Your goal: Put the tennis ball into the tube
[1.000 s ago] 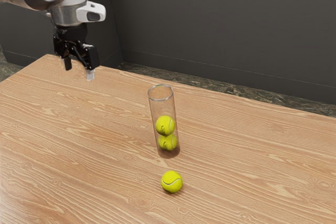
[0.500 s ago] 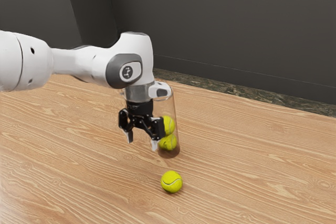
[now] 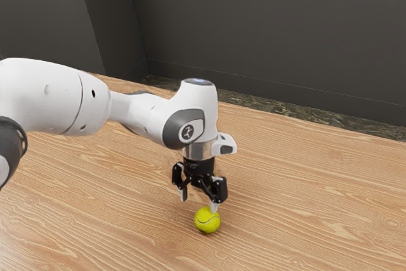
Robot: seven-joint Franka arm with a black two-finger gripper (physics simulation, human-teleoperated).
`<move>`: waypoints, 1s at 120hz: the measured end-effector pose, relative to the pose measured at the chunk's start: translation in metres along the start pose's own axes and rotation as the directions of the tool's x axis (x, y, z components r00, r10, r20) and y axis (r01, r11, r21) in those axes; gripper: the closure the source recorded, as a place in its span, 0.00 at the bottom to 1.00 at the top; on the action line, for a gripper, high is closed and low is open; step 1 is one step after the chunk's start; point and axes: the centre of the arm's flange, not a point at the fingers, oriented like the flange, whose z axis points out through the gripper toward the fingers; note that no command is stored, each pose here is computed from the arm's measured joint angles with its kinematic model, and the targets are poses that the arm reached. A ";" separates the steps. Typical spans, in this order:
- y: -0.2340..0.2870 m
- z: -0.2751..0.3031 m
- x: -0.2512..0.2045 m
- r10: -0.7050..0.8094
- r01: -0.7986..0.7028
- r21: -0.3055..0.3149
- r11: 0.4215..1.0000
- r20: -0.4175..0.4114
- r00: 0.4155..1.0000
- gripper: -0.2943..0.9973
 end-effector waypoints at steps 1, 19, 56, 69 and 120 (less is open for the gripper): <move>0.001 0.001 0.000 0.001 -0.001 0.001 1.000 0.000 1.000 0.23; 0.010 0.021 0.003 0.001 -0.001 0.015 1.000 0.007 1.000 0.23; 0.017 0.042 0.007 -0.007 0.007 0.027 1.000 0.010 1.000 0.23; 0.018 0.045 0.008 -0.011 0.011 0.029 1.000 0.010 1.000 0.23; 0.025 0.051 0.001 -0.020 0.020 0.017 1.000 0.021 1.000 0.37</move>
